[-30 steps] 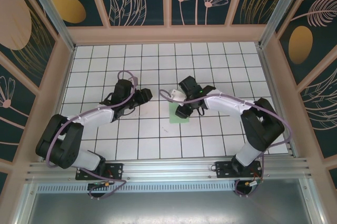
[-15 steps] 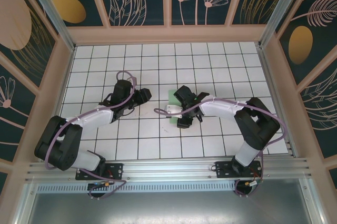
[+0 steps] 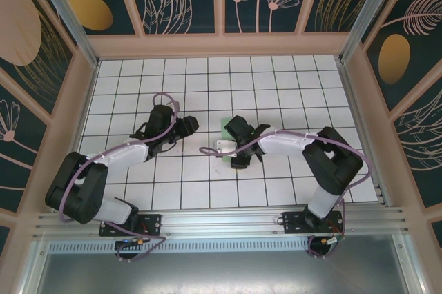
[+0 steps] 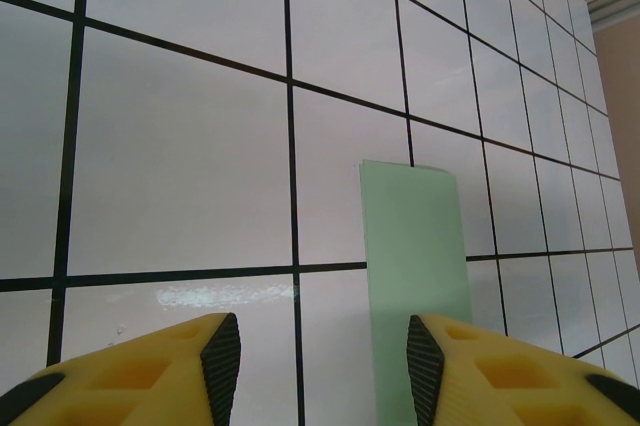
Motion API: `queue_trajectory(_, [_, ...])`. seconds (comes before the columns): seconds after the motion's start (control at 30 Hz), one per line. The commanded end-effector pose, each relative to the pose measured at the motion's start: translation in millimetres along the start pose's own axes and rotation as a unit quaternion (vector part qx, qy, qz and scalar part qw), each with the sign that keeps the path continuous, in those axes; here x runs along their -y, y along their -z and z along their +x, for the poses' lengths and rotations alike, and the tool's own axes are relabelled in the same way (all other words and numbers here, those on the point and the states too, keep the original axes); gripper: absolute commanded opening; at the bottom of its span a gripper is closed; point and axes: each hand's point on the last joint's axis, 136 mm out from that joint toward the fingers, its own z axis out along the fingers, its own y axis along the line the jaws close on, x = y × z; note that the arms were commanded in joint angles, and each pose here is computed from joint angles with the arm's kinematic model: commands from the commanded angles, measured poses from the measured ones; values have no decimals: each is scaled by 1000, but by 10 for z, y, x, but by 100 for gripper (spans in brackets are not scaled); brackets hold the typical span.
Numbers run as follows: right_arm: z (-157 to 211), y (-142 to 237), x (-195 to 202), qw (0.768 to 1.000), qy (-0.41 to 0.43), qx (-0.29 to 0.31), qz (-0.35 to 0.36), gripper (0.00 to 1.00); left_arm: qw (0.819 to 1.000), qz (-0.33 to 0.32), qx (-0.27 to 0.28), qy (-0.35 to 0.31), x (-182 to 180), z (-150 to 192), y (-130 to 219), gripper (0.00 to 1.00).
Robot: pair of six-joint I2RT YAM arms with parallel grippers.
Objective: Fold a paper plane with a square sheet of paper (pick it up from the middle)
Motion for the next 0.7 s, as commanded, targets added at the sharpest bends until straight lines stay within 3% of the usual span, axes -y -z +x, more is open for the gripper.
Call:
queue_trajectory(0.0, [113,-94,77,999,6,-27,29,49,1000,-4,2,-10,-32,10,28,51])
queue_trajectory(0.27, [127,-71,154,998,2,-26,57,41,1000,-1,-2,-9,-17,12,8,51])
queue_trajectory(0.67, [41,38,226,997,-19,1,78,10,1000,4,-3,-6,5,7,-13,52])
